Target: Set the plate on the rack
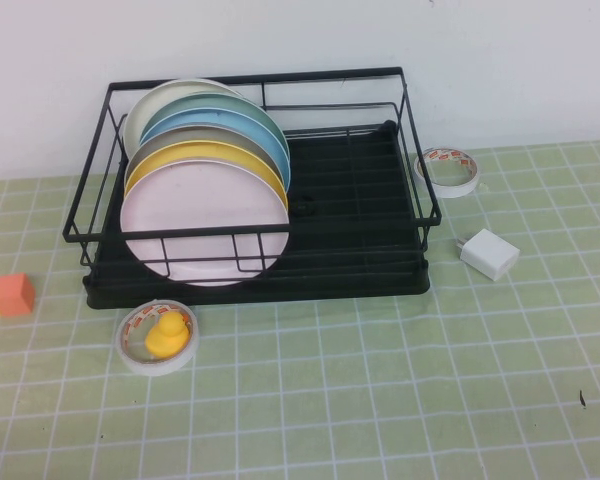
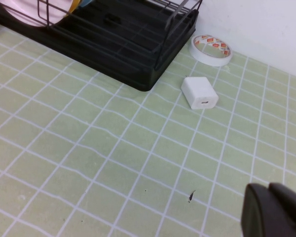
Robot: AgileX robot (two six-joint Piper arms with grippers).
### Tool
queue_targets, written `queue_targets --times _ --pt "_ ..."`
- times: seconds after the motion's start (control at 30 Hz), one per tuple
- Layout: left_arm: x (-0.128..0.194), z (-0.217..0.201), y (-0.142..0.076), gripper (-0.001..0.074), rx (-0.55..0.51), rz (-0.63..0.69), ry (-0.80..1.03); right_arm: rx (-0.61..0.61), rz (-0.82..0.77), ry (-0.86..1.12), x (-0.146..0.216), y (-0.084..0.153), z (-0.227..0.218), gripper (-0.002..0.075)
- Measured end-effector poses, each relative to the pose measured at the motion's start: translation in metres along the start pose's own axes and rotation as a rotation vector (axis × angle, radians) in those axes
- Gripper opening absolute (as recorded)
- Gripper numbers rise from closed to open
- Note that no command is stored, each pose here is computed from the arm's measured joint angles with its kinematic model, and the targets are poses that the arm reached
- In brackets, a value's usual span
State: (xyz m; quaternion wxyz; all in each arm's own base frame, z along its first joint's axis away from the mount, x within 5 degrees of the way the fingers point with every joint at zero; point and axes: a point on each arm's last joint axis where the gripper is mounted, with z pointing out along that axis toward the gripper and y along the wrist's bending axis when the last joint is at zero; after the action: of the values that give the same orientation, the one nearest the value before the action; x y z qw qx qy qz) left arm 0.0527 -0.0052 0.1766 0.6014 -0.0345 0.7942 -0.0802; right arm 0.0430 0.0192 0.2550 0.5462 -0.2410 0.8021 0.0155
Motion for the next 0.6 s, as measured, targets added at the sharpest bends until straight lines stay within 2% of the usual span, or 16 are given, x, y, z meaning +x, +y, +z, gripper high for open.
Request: queue_targets --times 0.1,0.4,0.6 --pt "0.000 0.000 0.000 -0.0001 -0.001 0.002 0.000 0.014 0.008 0.003 0.000 -0.001 0.000 -0.0002" --pt "0.000 0.000 0.000 -0.0001 -0.001 0.002 0.000 0.199 0.069 -0.015 0.005 -0.006 -0.006 -0.0002" --pt "0.000 0.000 0.000 -0.0001 -0.001 0.002 0.000 0.282 0.104 -0.029 0.031 -0.005 0.009 -0.0002"
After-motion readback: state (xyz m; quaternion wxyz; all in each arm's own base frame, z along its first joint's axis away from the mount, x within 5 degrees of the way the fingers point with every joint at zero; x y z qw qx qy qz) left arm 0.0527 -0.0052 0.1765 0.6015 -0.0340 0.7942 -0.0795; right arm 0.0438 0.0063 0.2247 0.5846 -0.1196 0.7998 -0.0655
